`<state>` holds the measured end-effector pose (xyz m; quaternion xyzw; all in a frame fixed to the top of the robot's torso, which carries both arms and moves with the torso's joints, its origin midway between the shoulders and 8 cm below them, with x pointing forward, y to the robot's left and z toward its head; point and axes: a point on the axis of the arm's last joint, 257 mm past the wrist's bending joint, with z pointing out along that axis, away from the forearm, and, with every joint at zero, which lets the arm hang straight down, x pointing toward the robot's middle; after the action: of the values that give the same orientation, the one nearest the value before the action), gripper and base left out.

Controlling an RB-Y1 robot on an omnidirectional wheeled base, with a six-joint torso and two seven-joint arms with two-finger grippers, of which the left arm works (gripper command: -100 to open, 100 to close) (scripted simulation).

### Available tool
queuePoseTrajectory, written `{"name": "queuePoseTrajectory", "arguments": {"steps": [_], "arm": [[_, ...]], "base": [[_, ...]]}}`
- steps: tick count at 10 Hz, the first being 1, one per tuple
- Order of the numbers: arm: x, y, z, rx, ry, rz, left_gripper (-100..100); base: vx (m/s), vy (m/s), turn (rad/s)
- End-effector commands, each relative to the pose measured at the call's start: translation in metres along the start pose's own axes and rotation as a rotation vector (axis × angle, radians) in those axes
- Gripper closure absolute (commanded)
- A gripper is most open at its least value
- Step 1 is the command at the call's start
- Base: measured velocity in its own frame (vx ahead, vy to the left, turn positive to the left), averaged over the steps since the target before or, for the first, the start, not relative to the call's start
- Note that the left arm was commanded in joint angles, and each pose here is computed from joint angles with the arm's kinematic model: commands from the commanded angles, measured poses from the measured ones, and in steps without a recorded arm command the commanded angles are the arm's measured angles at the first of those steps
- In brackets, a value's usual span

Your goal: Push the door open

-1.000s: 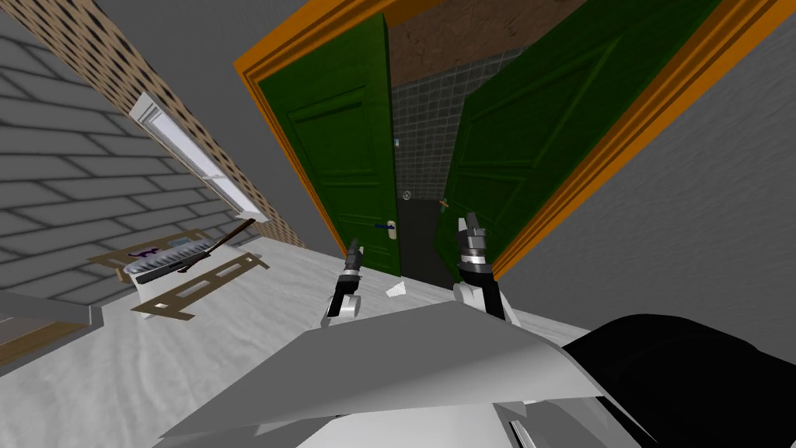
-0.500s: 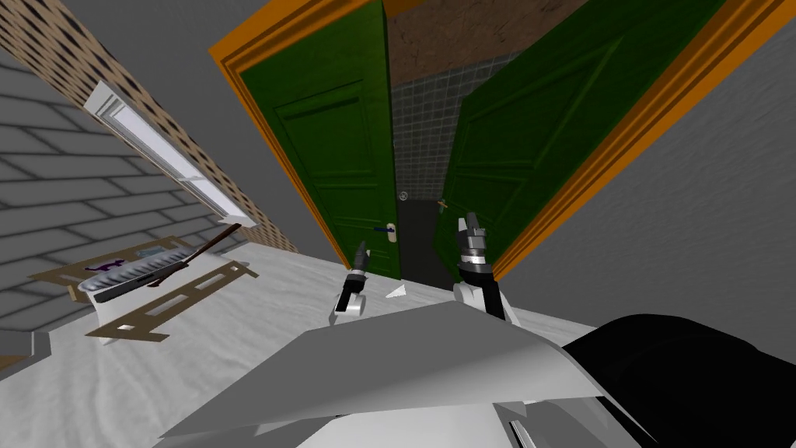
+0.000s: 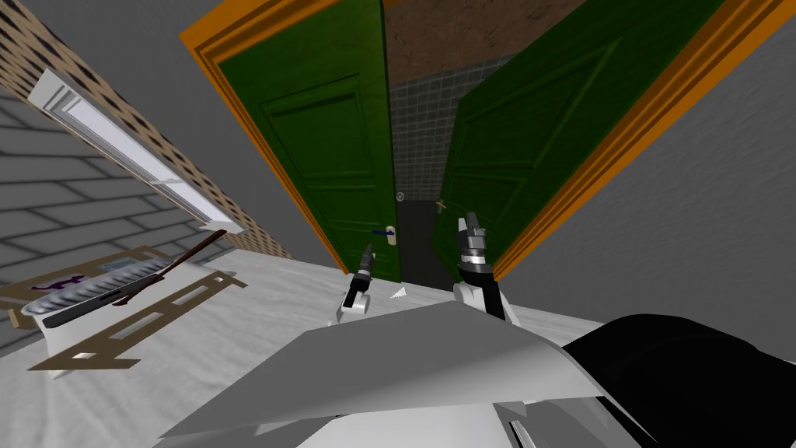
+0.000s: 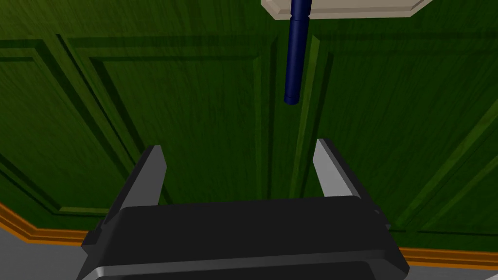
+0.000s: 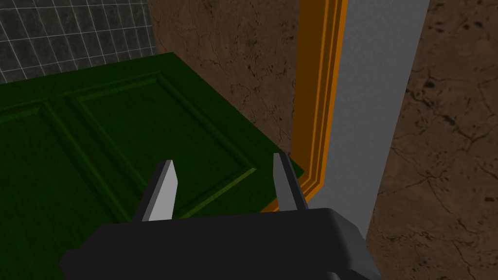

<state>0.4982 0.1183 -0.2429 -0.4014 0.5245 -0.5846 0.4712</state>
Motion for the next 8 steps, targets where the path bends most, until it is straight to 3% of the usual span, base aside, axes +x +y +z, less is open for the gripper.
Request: {"name": "queuePoseTrajectory", "arguments": {"steps": [1, 5, 8], "arm": [[0.014, 0.018, 0.0022, -0.047, 0.023, -0.012, -100], [0.034, 0.045, 0.0055, -0.115, 0.057, -0.026, -100], [0.024, 0.047, 0.0043, -0.112, 0.049, -0.012, -100]], "base": [[0.154, 0.090, -0.126], [0.139, 0.082, -0.082], [0.107, -0.012, -0.020]]}}
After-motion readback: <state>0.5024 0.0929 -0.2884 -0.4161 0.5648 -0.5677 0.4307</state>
